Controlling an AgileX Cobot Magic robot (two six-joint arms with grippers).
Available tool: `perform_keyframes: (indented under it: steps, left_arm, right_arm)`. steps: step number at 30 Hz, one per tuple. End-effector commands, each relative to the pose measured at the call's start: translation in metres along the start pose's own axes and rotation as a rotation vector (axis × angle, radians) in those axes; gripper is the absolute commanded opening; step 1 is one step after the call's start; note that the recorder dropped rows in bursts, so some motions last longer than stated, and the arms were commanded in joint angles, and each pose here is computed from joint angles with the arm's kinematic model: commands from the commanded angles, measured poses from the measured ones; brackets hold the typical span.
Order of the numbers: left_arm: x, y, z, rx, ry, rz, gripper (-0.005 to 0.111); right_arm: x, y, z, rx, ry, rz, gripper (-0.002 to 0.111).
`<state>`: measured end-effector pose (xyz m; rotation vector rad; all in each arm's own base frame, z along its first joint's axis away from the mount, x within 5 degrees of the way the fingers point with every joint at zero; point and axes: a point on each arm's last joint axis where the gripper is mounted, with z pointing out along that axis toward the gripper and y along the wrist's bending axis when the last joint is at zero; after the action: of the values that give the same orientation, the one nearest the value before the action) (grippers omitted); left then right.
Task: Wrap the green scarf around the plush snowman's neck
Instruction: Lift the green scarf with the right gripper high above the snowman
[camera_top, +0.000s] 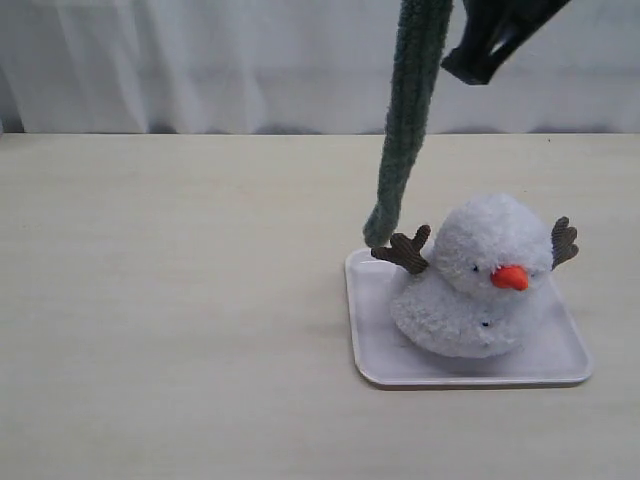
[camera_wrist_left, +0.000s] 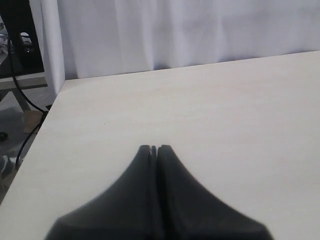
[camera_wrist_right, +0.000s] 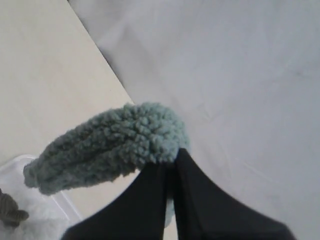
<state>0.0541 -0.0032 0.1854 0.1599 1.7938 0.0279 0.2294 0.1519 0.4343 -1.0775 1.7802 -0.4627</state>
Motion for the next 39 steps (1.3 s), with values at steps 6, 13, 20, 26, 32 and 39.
perform_keyframes:
  steps: [6, 13, 20, 26, 32, 39]
  left_arm:
    - [0.0, 0.0, 0.0, 0.006, -0.009, -0.009, 0.0]
    - [0.0, 0.0, 0.0, 0.006, -0.009, -0.009, 0.0]
    - [0.0, 0.0, 0.0, 0.006, -0.009, -0.009, 0.0]
    - [0.0, 0.0, 0.0, 0.006, -0.009, -0.009, 0.0]
    - [0.0, 0.0, 0.0, 0.006, -0.009, -0.009, 0.0]
    - [0.0, 0.0, 0.0, 0.006, -0.009, -0.009, 0.0]
  right_arm:
    - [0.039, 0.0, -0.048, -0.028, -0.023, 0.054, 0.004]
    - [0.065, 0.009, -0.063, -0.029, -0.025, 0.047, 0.004]
    - [0.072, -0.001, -0.097, 0.001, -0.201, 0.102, 0.004]
    - [0.077, -0.007, -0.125, 0.011, -0.337, 0.179, 0.004]
    - [0.076, -0.006, -0.146, -0.048, -0.496, 0.203, 0.004]
    - [0.075, 0.0, -0.14, -0.086, -0.462, 0.143, 0.004]
